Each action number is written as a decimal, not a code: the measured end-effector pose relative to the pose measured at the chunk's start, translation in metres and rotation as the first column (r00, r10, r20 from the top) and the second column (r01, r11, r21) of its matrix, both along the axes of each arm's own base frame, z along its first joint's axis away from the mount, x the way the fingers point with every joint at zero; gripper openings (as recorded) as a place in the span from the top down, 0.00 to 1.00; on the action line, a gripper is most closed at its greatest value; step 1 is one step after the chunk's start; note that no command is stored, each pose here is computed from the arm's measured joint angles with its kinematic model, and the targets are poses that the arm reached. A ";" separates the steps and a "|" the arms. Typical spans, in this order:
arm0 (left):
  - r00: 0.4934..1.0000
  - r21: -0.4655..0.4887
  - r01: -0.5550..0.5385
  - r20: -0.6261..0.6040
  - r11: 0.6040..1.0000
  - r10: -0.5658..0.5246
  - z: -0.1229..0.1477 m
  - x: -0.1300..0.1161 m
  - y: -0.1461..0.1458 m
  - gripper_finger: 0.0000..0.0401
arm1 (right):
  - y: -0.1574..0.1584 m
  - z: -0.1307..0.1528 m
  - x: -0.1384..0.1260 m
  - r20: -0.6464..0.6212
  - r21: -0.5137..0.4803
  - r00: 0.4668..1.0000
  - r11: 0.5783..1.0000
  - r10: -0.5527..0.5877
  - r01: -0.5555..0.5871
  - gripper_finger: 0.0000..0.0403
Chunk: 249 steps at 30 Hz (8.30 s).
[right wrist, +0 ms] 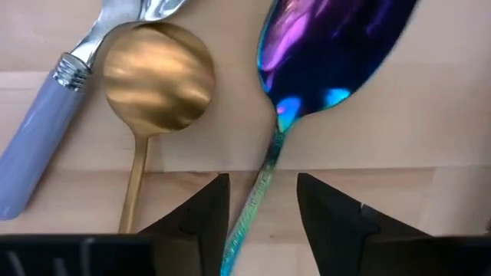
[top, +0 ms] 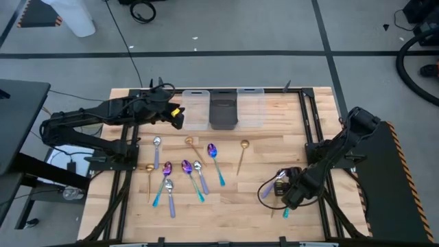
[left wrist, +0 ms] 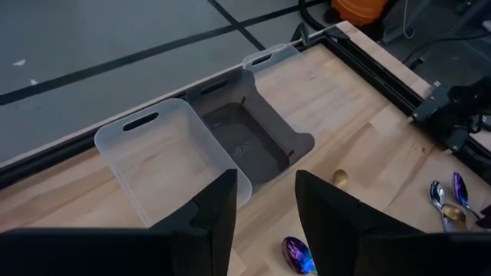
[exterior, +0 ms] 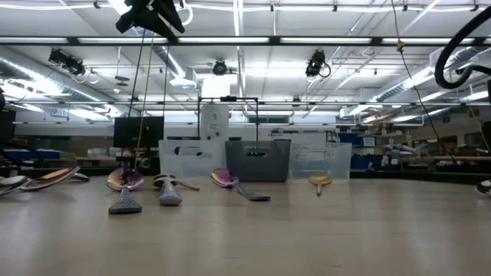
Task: Sort silverware by color (type)
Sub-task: Put the right blue spoon into the right transparent bin, then put the middle blue spoon into the right transparent bin
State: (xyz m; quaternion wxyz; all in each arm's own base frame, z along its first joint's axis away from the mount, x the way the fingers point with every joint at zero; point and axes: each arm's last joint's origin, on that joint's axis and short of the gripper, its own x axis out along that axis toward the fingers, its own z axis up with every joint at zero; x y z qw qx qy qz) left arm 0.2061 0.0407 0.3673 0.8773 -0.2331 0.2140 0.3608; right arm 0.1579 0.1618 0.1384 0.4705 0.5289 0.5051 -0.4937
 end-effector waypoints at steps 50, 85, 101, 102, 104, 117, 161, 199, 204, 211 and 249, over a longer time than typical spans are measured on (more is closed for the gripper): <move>1.000 -0.001 0.000 -0.015 1.000 0.000 -0.001 0.000 0.000 0.65 | -0.024 0.019 -0.015 0.062 -0.011 0.997 0.999 0.036 -0.036 0.96; 0.998 -0.061 0.027 0.052 0.998 -0.024 0.000 0.003 -0.015 0.65 | -0.143 0.061 0.038 0.404 -0.149 0.867 0.956 0.293 -0.254 0.96; 0.998 -0.071 0.030 0.061 0.997 -0.026 0.000 0.004 -0.018 0.65 | -0.217 0.097 0.084 0.412 -0.304 0.795 0.890 0.445 -0.340 0.96; 0.998 -0.069 0.026 0.061 0.997 -0.022 0.000 0.004 -0.017 0.65 | -0.222 0.098 0.086 0.410 -0.308 0.794 0.887 0.449 -0.344 0.96; 0.998 -0.072 0.019 0.065 0.997 -0.014 0.000 0.004 -0.017 0.65 | -0.233 0.099 0.090 0.408 -0.310 0.794 0.887 0.450 -0.343 0.96; 0.998 -0.061 0.020 0.059 0.998 -0.017 0.000 0.003 -0.017 0.65 | -0.301 0.117 0.110 0.392 -0.404 0.764 0.842 0.512 -0.357 0.96; 0.997 -0.066 -0.016 0.074 0.998 0.021 0.000 0.003 -0.017 0.65 | -0.411 0.089 0.107 0.209 -0.340 0.790 0.801 0.576 -0.493 0.96; 0.997 -0.068 -0.021 0.075 0.997 0.026 0.000 0.003 -0.017 0.65 | -0.421 0.022 0.127 0.150 -0.214 0.795 0.804 0.588 -0.554 0.94; 0.997 -0.067 -0.021 0.069 0.998 0.025 0.000 0.003 -0.017 0.65 | -0.421 0.022 0.127 0.140 -0.216 0.802 0.809 0.581 -0.548 0.85; 0.999 -0.069 -0.025 0.026 0.997 0.026 -0.003 0.000 -0.017 0.65 | -0.419 0.027 0.127 0.153 -0.164 0.804 0.817 0.575 -0.553 0.70; 0.998 -0.139 0.056 0.023 0.989 -0.053 -0.007 -0.002 -0.046 0.65 | -0.325 0.128 0.208 0.164 -0.243 0.610 0.631 0.775 -0.737 0.62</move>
